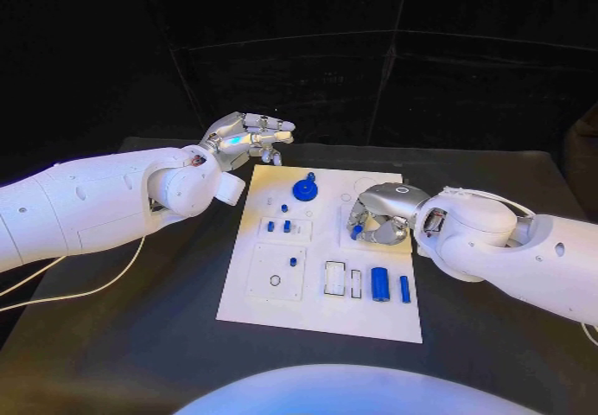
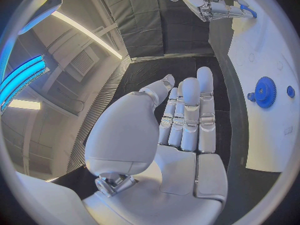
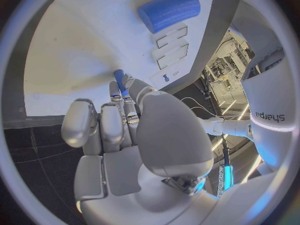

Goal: Assemble the parts on the task board

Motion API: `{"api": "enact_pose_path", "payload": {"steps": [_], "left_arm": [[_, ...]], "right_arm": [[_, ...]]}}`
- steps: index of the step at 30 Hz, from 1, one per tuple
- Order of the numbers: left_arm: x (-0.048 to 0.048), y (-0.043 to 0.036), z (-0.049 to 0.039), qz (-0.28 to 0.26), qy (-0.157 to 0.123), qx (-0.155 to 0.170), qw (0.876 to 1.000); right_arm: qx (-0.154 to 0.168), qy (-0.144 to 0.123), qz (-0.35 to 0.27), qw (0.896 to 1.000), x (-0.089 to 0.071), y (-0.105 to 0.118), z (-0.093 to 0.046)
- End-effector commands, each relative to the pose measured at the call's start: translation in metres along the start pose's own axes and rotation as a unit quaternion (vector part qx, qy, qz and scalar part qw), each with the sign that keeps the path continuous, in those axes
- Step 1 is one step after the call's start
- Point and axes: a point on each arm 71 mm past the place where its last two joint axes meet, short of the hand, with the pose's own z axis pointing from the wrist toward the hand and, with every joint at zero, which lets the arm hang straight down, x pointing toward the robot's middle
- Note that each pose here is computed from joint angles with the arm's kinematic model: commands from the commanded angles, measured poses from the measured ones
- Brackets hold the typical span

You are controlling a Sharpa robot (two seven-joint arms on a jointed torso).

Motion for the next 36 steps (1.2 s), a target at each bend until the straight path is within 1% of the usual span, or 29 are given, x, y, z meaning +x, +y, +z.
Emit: {"api": "enact_pose_path", "payload": {"steps": [1,2,6,10,14,17,20,25,28,31,36], "left_arm": [[0.0005,-0.0011,0.0000,-0.004,0.005,0.003,1.000],[0.0003,-0.0011,0.0000,-0.004,0.005,0.003,1.000],[0.0000,-0.0010,-0.0002,-0.004,0.004,0.003,1.000],[0.0002,-0.0008,0.0000,-0.004,0.004,0.003,1.000],[0.0005,-0.0007,0.0002,-0.004,0.005,0.002,1.000],[0.0005,-0.0006,0.0003,-0.003,0.004,0.002,1.000],[0.0009,-0.0006,0.0005,-0.004,0.005,0.002,1.000],[0.0029,-0.0004,0.0018,-0.004,0.007,0.003,1.000],[0.0044,-0.0002,0.0030,-0.004,0.008,0.003,1.000],[0.0054,-0.0001,0.0041,-0.004,0.009,0.004,1.000],[0.0070,-0.0001,0.0054,-0.004,0.010,0.005,1.000]], "right_arm": [[-0.005,-0.042,-0.006,0.999,-0.007,0.003,-0.001],[-0.009,-0.051,-0.003,0.999,-0.008,0.004,-0.003],[-0.018,-0.066,0.017,0.998,-0.011,0.008,-0.008],[-0.029,-0.075,0.044,0.996,-0.015,0.014,-0.016],[-0.051,-0.086,0.069,0.993,-0.021,0.026,-0.024],[-0.070,-0.092,0.081,0.990,-0.024,0.037,-0.025],[-0.092,-0.091,0.087,0.988,-0.025,0.050,-0.018],[-0.140,-0.082,0.087,0.983,-0.021,0.080,0.006],[-0.164,-0.070,0.088,0.980,-0.012,0.098,0.017],[-0.181,-0.053,0.092,0.978,-0.001,0.113,0.027],[-0.193,-0.029,0.095,0.976,0.011,0.127,0.038]]}}
